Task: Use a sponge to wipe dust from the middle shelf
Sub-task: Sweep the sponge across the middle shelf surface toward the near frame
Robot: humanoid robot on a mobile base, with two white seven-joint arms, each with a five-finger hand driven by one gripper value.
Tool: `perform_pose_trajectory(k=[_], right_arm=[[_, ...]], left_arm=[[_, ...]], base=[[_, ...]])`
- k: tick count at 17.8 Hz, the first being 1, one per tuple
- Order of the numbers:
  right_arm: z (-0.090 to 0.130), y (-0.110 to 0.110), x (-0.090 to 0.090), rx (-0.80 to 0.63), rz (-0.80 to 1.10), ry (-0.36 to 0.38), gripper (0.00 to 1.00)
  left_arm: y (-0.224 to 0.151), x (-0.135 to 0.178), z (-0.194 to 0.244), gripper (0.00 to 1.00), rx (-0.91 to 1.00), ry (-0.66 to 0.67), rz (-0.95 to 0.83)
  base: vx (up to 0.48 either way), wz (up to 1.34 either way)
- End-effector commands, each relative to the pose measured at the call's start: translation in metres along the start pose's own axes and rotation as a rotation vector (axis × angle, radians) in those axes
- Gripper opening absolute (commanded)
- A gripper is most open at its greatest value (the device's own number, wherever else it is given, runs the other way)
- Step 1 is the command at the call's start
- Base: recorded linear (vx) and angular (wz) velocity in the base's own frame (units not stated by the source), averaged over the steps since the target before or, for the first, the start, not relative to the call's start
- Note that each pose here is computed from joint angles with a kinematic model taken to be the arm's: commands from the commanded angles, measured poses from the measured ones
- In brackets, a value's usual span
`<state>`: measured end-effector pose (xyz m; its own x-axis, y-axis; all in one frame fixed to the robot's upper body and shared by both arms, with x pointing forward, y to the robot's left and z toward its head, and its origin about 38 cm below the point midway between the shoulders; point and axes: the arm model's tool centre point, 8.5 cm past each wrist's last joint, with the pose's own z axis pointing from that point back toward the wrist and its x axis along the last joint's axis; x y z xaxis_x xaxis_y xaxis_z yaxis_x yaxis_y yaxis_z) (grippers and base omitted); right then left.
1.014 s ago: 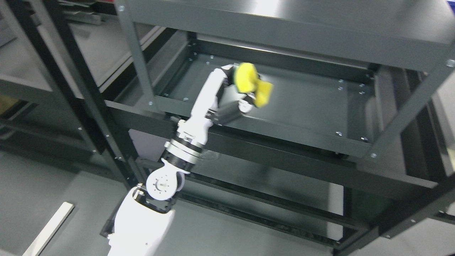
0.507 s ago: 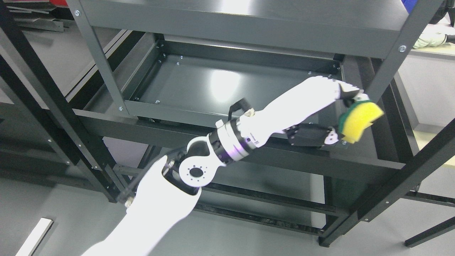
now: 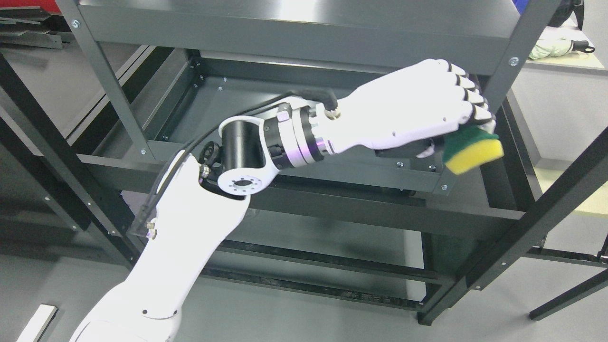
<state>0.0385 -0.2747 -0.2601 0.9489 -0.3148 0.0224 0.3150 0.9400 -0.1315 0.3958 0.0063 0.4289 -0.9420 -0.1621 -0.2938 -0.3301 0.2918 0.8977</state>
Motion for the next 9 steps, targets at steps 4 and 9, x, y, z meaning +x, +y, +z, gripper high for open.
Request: perform_pose_trajectory(k=[4,9], right_arm=[[0.0,-0.01,0.01,-0.015,-0.003,-0.022,1.0],[0.0,-0.01,0.01,-0.015,-0.003,-0.022,1.0]], left_arm=[[0.048,-0.085,0.192,0.0,0.056,0.422,-0.133],[0.101,-0.076,0.33,0.0,0.071,0.641,-0.172]], base=[[-0.001,-0.02],[0.0,0.0]])
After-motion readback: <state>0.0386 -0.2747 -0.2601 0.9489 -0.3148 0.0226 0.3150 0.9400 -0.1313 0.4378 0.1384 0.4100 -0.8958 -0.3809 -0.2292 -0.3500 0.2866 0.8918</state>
